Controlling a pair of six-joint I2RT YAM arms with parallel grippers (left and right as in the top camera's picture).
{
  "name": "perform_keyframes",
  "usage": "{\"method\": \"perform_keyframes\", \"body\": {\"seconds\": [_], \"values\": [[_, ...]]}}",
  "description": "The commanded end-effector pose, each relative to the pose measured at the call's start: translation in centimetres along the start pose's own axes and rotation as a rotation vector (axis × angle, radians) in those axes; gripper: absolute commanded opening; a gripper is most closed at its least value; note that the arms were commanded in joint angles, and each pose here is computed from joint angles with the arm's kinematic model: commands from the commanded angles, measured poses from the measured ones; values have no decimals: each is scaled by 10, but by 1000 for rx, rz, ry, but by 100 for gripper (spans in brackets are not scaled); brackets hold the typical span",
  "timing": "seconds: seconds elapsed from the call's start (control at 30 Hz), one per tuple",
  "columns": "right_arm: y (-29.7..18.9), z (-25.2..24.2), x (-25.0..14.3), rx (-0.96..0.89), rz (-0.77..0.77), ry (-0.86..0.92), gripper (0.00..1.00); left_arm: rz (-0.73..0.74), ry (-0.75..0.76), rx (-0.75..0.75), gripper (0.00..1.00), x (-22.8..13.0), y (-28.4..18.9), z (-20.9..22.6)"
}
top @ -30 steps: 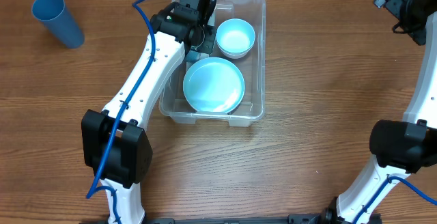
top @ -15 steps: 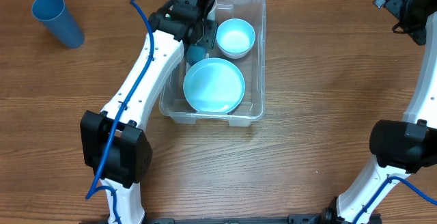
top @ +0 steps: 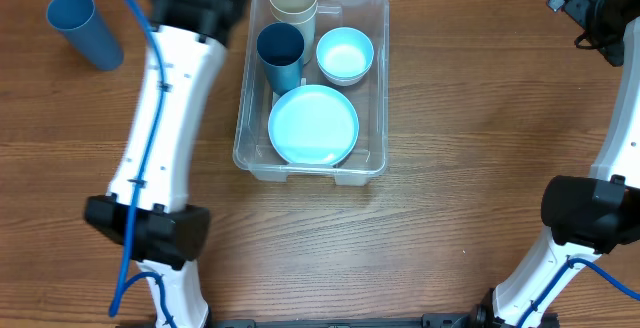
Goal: Pack container
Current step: 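Carry the teal cup into the bin beside the cream cups, then grasp the second teal cup with the left gripper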
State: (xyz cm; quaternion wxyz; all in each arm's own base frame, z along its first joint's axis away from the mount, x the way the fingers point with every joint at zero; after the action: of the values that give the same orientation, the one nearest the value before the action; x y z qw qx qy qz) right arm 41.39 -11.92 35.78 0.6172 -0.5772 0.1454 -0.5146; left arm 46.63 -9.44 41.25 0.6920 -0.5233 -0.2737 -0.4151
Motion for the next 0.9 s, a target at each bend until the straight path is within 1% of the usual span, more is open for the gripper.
{"method": "perform_keyframes", "body": {"seconds": [0.0,0.07,0.13,0.17,0.27,0.37,0.53,0.63,0.73,0.77,0.8,0.83,0.87], "values": [[-16,0,3,23,-41,6,100,42,-179,151,71,-23,31,93],[-16,0,3,23,-41,6,100,72,-256,194,75,-39,44,128],[-16,0,3,23,-41,6,100,105,-297,222,79,-57,56,156],[-16,0,3,23,-41,6,100,141,-318,228,80,-73,70,172],[-16,0,3,23,-41,6,100,198,-343,226,83,-102,100,191],[-16,0,3,23,-41,6,100,245,-348,230,83,-124,127,196],[-16,0,3,23,-41,6,100,356,-339,203,80,-163,169,184],[-16,0,3,23,-41,6,100,416,-334,189,78,-185,189,176],[-16,0,3,23,-41,6,100,441,-332,190,77,-196,198,174],[-16,0,3,23,-41,6,100,444,-334,191,72,-197,198,175],[-16,0,3,23,-41,6,100,446,-335,192,56,-198,198,176],[-16,0,3,23,-41,6,100,445,-336,192,38,-198,198,176],[-16,0,3,23,-41,6,100,444,-337,192,28,-197,198,176]]}}
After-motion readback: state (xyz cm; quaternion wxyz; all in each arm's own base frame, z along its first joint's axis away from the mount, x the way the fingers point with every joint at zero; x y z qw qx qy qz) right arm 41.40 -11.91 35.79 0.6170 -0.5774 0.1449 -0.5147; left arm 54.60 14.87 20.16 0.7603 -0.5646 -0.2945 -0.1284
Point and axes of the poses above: each gripper's point midway between its finger pads, its own y axis out along the fingers, its own z axis along the line the jaws close on, x = y × z, the point moved 9 cm from there along -y, back along the fingers, and after that the axes turned 12 degrees about y, right-handed, at the moved point
